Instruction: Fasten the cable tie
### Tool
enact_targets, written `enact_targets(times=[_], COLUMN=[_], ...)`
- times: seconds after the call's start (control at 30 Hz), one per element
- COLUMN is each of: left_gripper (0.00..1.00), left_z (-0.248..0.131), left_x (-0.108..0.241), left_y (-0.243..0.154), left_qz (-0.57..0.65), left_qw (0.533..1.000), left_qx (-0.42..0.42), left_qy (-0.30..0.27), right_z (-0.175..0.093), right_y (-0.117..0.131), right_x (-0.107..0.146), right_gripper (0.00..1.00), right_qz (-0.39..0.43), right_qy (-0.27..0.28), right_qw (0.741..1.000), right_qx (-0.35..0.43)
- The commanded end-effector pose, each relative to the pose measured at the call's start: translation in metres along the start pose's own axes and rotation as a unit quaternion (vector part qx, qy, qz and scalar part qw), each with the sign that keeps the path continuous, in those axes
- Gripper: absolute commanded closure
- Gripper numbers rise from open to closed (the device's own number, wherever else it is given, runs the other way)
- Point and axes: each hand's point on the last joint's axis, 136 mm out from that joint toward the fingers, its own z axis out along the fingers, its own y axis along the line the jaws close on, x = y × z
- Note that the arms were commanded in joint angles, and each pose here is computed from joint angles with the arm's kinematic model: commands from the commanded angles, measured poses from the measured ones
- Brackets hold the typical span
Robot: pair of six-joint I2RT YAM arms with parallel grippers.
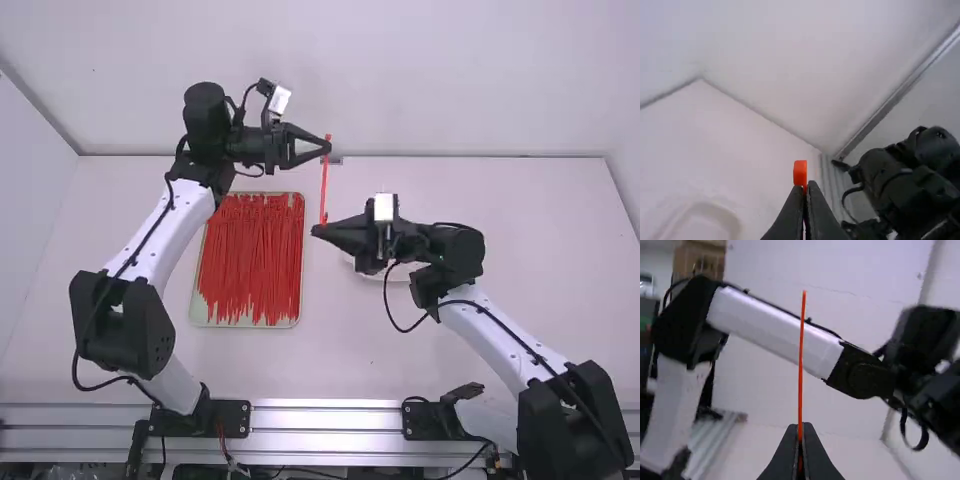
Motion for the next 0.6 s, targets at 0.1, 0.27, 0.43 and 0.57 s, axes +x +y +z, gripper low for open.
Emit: enact_targets(times=[0.1,0.27,0.43,0.57], left_gripper=[0.98,0.98,0.98,0.98], left_z=[-0.007,-0.005,-0.009,-0.009], left_x=[-0.012,0.001,0.007,0.006], left_y=[-0.003,-0.023,-0.029,-0.029], left_qz=[0.134,0.251,0.319,0.335], left_qw=[0.991,0.966,0.944,0.939], left_qx=[-0.004,0.059,0.085,0.083], left_qy=[-0.009,0.011,0.013,0.011], right_z=[0.004,0.003,0.002,0.002], right_y=[-0.011,-0.024,-0.030,-0.032], right_x=[-0.003,0.004,0.005,0.005], right_gripper=[1.00,1.00,1.00,1.00], right_qz=[0.248,0.322,0.372,0.389], right_qy=[-0.011,-0.017,-0.026,-0.031], right_qw=[0.968,0.945,0.925,0.918], right_qx=[0.022,0.054,0.068,0.073])
